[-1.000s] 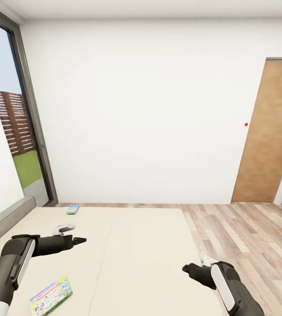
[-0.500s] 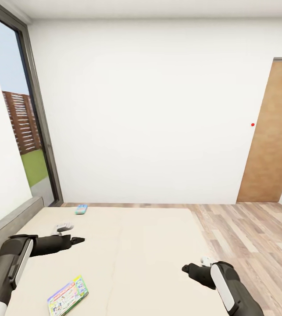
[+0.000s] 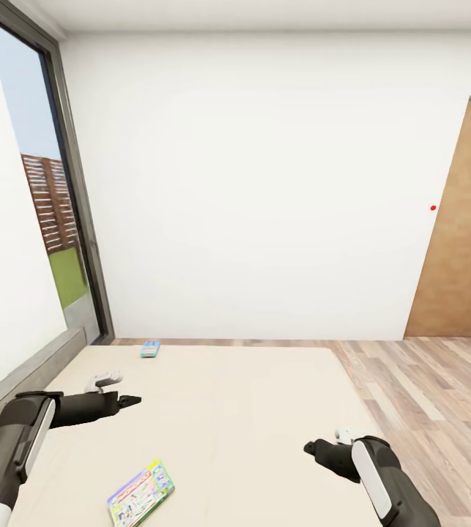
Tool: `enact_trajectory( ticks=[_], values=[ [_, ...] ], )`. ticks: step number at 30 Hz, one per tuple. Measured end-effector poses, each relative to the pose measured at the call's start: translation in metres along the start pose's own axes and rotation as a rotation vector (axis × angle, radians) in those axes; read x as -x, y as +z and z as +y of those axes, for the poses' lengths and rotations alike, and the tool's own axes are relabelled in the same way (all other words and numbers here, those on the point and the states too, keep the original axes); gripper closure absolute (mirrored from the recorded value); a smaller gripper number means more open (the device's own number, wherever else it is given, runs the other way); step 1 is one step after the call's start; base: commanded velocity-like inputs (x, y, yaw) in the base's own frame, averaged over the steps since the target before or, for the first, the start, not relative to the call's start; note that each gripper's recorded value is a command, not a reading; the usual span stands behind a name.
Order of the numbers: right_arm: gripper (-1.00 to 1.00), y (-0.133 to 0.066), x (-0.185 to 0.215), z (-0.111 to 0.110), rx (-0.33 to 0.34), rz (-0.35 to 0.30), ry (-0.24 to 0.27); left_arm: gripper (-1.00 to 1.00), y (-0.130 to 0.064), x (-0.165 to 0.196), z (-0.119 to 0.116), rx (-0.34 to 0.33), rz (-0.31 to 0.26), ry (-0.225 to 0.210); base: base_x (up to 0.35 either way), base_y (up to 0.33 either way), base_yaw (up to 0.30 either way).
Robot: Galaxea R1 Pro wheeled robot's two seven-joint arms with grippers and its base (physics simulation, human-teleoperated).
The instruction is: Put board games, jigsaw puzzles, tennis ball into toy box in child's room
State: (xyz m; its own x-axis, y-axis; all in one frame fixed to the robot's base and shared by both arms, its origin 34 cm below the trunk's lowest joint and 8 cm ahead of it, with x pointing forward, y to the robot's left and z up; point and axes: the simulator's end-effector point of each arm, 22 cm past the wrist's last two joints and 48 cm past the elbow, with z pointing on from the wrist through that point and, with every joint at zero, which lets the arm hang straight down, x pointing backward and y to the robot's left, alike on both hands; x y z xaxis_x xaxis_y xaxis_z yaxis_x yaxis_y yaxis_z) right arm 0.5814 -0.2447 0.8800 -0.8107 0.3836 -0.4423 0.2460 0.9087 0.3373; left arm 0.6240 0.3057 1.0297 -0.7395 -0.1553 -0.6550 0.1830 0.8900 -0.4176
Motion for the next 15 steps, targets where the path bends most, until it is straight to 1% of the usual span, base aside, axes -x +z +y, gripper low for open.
enact_trajectory(
  ticks=[15],
  values=[
    [-1.0, 0.0, 0.0, -0.0001, -0.001, 0.0, -0.001, -1.0, 0.0, 0.0, 0.0, 0.0, 0.0, 0.0, 0.0, 0.279, 0.0]
  ],
)
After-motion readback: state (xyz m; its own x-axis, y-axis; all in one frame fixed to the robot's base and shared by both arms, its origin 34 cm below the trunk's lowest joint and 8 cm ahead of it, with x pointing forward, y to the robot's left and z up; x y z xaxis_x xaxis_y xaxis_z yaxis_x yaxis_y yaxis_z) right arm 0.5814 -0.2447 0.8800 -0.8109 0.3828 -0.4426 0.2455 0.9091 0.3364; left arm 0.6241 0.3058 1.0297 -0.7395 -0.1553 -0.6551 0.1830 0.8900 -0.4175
